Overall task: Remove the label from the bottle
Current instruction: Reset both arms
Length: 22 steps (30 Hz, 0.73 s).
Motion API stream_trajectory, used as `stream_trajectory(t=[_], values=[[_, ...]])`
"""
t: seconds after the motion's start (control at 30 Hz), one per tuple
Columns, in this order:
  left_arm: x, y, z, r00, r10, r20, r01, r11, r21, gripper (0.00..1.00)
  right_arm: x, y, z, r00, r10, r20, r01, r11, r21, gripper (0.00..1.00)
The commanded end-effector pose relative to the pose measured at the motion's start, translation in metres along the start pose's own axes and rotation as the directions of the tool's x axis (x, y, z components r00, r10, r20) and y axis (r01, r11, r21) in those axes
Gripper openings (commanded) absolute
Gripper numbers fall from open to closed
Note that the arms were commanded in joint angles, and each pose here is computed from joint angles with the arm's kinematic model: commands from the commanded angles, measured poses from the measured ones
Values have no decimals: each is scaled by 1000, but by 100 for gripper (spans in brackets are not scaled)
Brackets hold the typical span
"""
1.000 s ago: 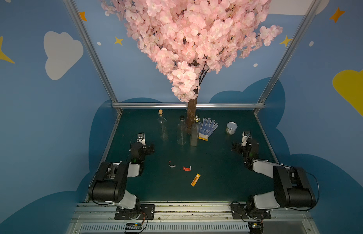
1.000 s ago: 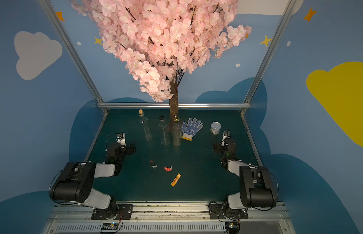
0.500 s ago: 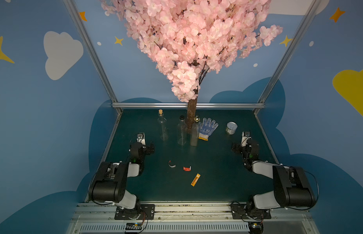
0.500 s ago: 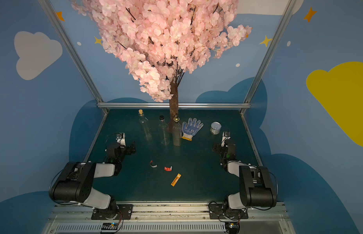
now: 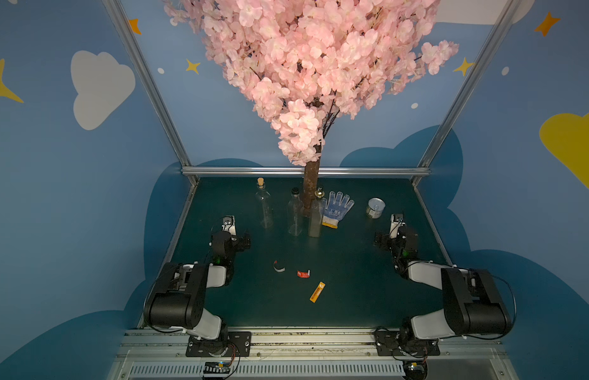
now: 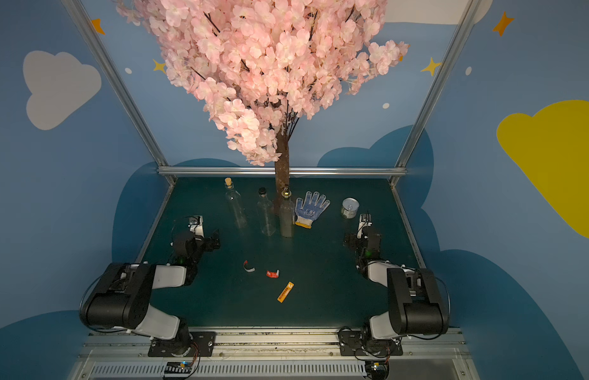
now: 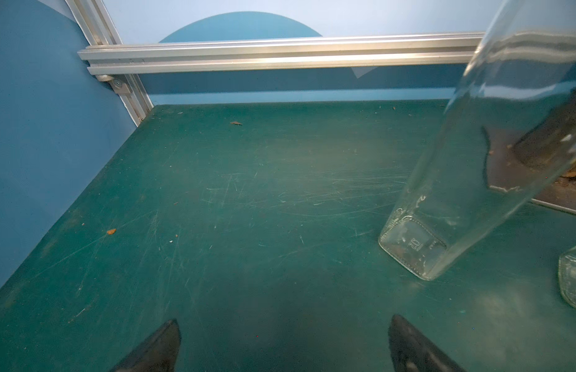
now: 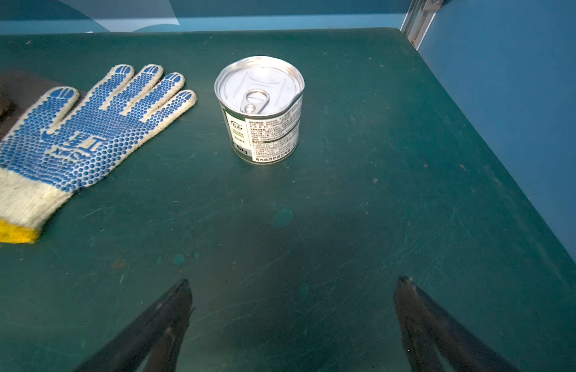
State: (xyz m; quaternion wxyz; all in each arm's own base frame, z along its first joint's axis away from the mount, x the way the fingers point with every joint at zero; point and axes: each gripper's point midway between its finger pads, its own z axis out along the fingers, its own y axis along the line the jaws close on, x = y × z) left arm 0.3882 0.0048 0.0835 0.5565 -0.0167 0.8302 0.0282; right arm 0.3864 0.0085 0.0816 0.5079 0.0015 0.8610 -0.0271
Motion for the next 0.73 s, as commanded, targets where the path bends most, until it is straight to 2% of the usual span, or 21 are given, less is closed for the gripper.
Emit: stream_trajectory(t=[0.0, 0.7], values=[[-3, 0, 4, 1000, -1, -5, 1, 1000, 6, 100, -6, 0, 3, 1000, -11, 13, 11, 1000, 9, 98], [-3, 0, 4, 1000, -2, -4, 2, 1000, 6, 100, -7, 1, 3, 1000, -13, 14, 13, 1000, 9, 98]])
